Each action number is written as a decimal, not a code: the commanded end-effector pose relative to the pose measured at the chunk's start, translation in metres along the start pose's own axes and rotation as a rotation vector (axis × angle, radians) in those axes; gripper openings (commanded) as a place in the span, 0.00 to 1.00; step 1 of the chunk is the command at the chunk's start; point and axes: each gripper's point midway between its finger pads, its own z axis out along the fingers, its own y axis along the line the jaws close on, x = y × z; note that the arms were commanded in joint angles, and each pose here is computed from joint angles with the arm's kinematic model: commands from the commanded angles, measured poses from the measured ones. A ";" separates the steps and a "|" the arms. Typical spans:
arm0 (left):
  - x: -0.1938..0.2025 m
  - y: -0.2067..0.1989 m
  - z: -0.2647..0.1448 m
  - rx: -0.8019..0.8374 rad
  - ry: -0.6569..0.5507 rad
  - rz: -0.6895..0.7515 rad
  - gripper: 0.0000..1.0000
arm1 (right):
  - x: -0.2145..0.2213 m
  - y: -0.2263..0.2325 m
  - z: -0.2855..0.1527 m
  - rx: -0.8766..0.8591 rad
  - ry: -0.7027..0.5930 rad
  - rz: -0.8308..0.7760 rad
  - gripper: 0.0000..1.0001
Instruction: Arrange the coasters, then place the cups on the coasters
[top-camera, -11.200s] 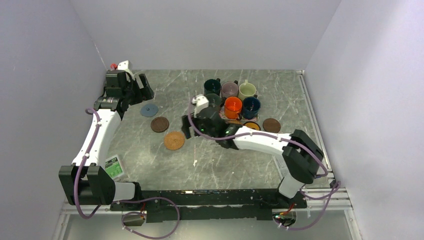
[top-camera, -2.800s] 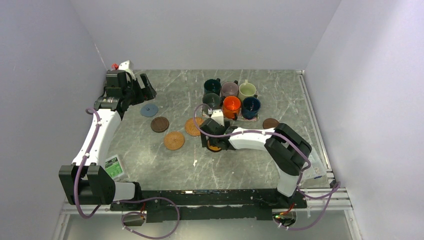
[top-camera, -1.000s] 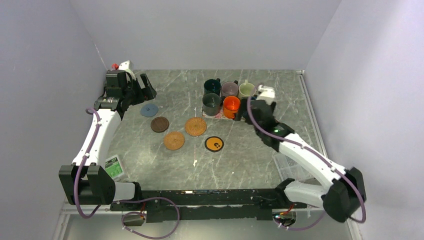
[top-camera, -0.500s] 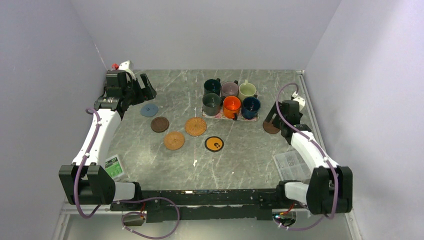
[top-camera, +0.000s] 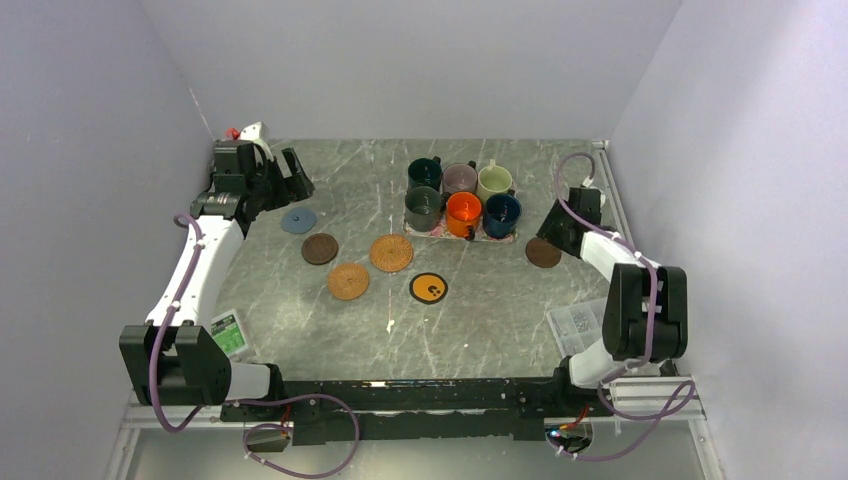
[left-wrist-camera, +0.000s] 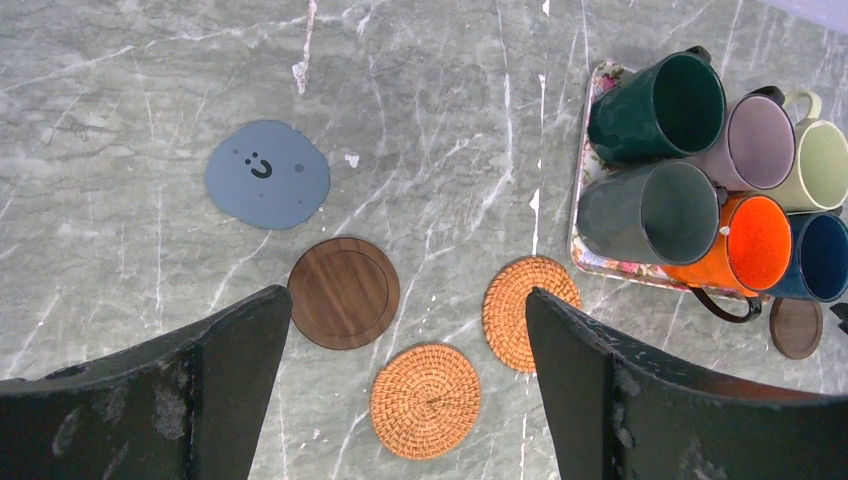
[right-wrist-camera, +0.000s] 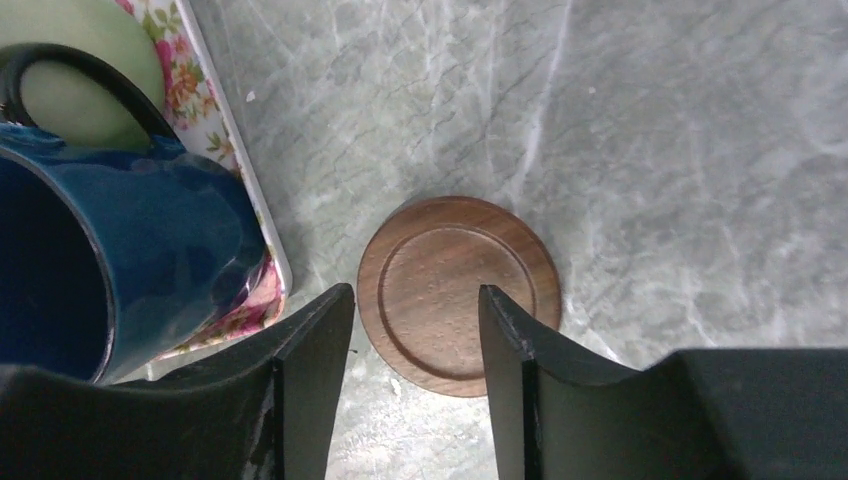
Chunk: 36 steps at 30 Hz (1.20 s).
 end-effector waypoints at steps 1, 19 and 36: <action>-0.009 -0.011 -0.004 0.045 -0.031 -0.010 0.94 | -0.004 0.013 0.013 -0.065 0.032 -0.019 0.51; -0.013 -0.019 -0.012 0.074 -0.046 -0.014 0.94 | 0.064 0.002 0.005 -0.055 0.247 0.087 0.48; -0.011 -0.022 -0.012 0.086 -0.042 -0.014 0.94 | 0.121 0.006 -0.045 -0.071 0.372 0.111 0.54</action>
